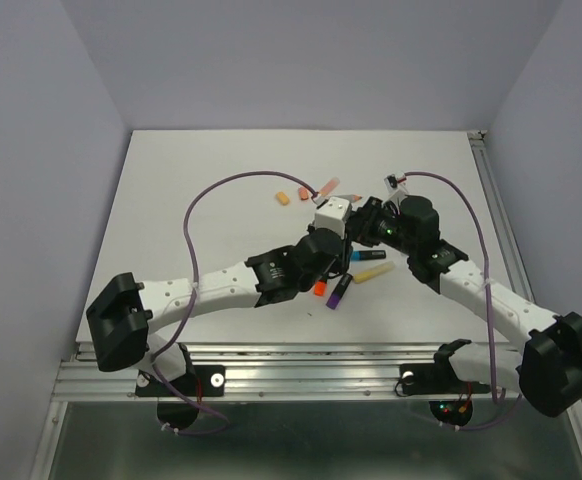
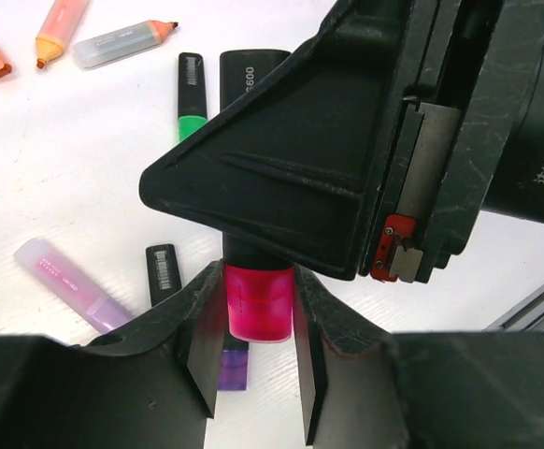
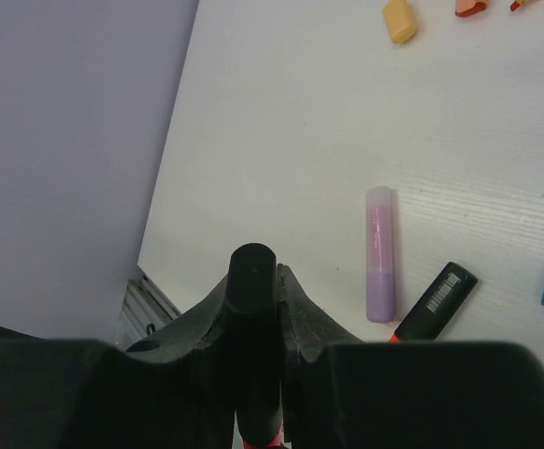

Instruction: Open the pen caps

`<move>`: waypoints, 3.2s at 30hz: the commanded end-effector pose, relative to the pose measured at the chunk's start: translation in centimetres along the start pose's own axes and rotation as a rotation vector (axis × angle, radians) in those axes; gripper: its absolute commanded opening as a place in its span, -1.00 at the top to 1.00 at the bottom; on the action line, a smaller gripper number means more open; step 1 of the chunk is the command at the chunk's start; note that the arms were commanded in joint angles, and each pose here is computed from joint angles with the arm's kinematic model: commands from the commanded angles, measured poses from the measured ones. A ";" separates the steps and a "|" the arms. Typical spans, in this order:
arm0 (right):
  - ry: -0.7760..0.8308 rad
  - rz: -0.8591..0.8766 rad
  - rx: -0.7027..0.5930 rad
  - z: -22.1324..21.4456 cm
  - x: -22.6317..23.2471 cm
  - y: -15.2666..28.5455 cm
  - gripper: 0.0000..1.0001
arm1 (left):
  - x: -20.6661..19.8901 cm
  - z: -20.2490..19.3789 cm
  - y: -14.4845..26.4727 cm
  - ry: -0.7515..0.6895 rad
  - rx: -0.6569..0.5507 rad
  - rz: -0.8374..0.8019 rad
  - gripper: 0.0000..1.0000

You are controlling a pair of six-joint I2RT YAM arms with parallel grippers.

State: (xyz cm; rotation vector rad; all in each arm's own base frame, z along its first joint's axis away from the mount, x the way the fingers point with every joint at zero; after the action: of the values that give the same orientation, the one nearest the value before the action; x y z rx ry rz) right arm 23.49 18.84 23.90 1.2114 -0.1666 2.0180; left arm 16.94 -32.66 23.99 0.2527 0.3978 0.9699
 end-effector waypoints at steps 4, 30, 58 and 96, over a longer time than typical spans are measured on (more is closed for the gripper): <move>0.057 0.015 -0.043 0.6 0.8 0.6 0.99 | -0.6 2.7 1.1 0.040 -0.024 -0.081 -0.64; 0.072 0.578 0.117 -0.6 6.2 3.1 0.99 | 2.1 2.0 5.9 0.156 -0.150 -0.777 -0.71; 0.289 0.332 -0.295 4.3 5.7 -0.8 0.99 | 2.3 0.3 8.0 0.298 -0.110 -0.926 1.00; 0.158 -0.216 -0.415 14.7 -9.1 -5.0 0.99 | 12.6 5.0 -2.6 0.282 0.001 0.169 1.00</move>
State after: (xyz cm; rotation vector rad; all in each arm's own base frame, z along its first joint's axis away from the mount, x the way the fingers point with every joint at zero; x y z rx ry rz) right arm 39.59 11.11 24.51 0.7775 -0.3893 1.8028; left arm 22.90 -25.54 25.91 0.0206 0.6930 0.8652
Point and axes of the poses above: each gripper's point midway between its finger pads, its own y axis back along the fingers, its own x axis along the line the jaws close on, z = x × y, the point moved 9 cm from there along y, back along the fingers, and after that the axes turned 4 degrees about -y, right-handed, at the moved point
